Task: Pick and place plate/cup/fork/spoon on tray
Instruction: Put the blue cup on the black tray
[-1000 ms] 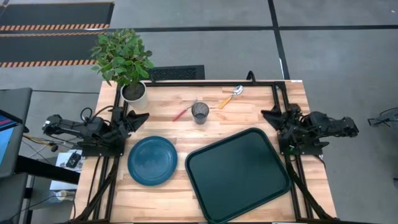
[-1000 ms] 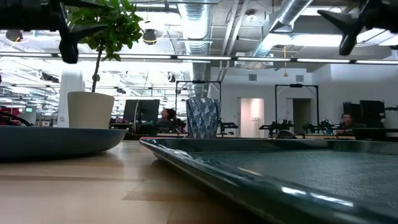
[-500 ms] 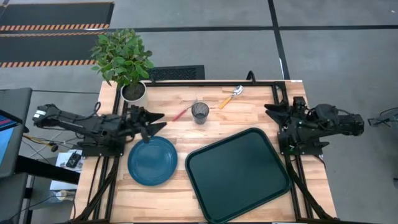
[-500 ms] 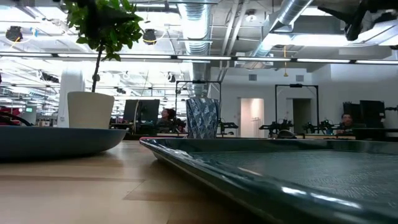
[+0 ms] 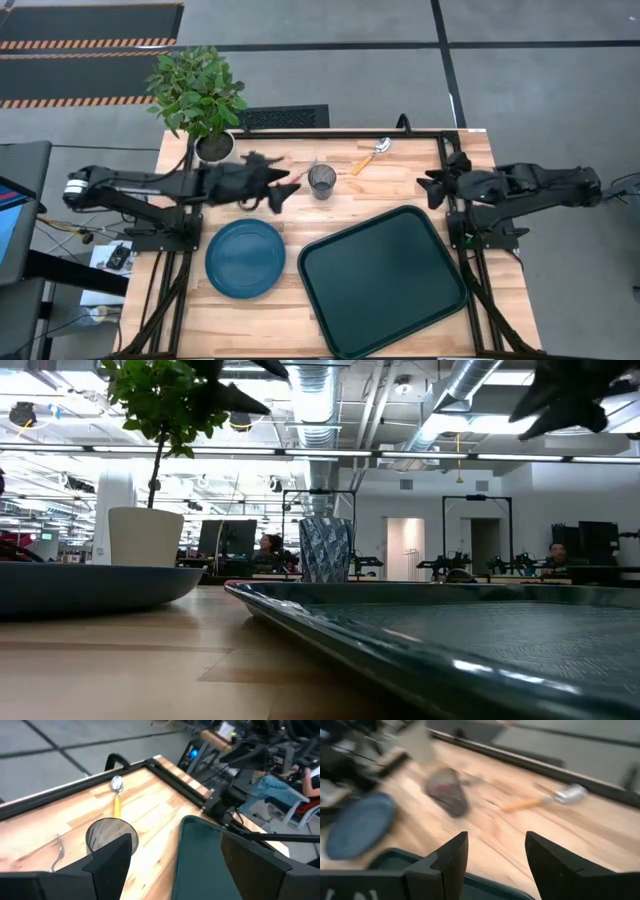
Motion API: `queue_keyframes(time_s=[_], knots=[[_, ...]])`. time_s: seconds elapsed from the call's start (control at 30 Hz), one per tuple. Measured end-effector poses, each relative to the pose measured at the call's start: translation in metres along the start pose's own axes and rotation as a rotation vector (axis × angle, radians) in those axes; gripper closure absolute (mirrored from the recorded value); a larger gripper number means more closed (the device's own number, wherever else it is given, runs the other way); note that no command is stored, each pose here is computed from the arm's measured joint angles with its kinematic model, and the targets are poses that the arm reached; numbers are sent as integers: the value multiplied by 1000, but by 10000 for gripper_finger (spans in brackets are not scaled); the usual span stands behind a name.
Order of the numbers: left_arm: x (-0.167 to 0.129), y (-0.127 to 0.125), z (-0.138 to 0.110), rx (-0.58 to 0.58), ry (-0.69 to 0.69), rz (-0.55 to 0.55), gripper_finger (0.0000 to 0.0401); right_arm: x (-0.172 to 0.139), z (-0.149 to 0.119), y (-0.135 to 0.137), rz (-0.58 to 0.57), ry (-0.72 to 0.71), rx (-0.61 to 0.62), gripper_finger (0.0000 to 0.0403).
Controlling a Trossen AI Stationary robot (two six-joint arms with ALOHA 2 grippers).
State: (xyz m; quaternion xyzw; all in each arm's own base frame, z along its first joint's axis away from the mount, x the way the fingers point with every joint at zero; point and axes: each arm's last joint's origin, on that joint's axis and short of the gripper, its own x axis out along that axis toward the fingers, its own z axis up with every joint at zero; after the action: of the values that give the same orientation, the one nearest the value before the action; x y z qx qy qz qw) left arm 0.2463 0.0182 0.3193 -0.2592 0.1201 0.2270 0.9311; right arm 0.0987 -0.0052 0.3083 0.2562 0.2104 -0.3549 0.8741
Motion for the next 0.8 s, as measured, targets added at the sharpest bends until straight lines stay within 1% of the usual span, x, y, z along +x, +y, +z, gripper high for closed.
queue_keyframes(time_s=[0.13, 0.3, 0.43, 0.53, 0.67, 0.8], knots=[[33, 14, 10, -35, 81, -11, 110, 7, -4, -4, -119, 67, 30, 182], [74, 35, 13, -21, 142, 85, 110, 13, -9, -7, -210, 137, 41, 182], [102, 55, 13, -27, 180, 171, 110, 14, -9, -6, -216, 142, 37, 182], [118, 70, 7, -45, 227, 229, 110, 15, -10, -6, -219, 145, 35, 182], [135, 86, -7, -61, 313, 248, 110, 15, -10, -6, -219, 146, 34, 182], [146, 93, -21, -59, 380, 283, 110, 15, -10, -6, -218, 147, 26, 182]])
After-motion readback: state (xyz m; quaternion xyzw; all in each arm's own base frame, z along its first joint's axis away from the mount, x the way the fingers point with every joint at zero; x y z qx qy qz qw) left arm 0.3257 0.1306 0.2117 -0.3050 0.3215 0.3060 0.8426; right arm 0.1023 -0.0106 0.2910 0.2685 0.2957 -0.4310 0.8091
